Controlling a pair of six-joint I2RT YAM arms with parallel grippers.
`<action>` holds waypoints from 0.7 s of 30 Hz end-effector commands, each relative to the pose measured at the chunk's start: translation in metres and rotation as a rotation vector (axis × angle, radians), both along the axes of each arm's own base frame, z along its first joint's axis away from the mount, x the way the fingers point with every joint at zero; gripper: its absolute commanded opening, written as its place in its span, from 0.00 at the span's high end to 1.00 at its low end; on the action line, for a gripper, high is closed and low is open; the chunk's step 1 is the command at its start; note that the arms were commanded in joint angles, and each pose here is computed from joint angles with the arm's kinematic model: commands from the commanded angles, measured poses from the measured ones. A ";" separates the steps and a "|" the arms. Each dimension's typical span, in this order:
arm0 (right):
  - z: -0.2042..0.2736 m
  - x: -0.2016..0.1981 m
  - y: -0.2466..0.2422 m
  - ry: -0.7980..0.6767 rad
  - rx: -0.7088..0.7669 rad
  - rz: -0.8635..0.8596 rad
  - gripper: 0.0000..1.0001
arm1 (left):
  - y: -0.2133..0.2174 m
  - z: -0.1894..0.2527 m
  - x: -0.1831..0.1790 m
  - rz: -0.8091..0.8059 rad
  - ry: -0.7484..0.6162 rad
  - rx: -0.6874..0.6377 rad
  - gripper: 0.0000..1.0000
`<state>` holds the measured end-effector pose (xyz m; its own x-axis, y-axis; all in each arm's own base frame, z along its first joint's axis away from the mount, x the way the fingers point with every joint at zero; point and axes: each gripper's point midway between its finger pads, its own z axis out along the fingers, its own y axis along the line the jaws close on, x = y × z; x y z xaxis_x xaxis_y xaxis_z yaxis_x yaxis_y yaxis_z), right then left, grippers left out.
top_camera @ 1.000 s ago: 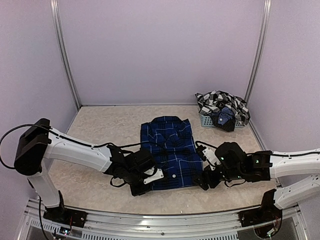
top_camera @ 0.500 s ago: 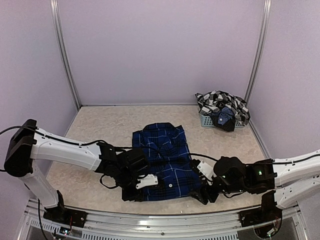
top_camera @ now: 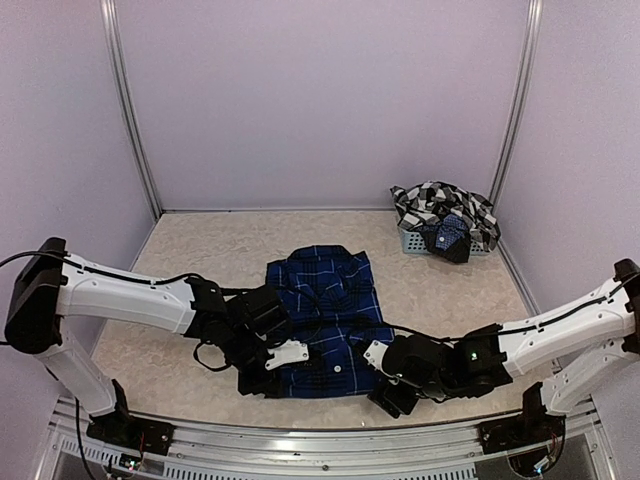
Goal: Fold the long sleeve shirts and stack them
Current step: Pick up the 2/3-rectangle-folded shirt from the center of the board.
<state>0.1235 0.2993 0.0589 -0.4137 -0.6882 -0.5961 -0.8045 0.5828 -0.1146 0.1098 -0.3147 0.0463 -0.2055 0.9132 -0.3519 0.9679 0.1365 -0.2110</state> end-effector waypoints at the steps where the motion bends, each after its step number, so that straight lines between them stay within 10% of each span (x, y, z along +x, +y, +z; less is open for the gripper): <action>1: -0.003 0.006 0.000 -0.048 -0.078 0.005 0.24 | 0.003 0.003 0.000 -0.009 0.007 -0.012 1.00; 10: -0.032 0.003 0.002 -0.029 -0.198 0.031 0.36 | 0.004 0.005 0.003 -0.005 -0.004 -0.027 1.00; 18: -0.041 -0.007 0.005 0.022 -0.244 0.059 1.00 | 0.005 0.004 0.005 -0.005 -0.003 -0.028 1.00; 21: -0.032 -0.027 0.010 0.095 -0.218 0.090 1.00 | 0.003 0.007 0.001 -0.012 0.014 -0.039 1.00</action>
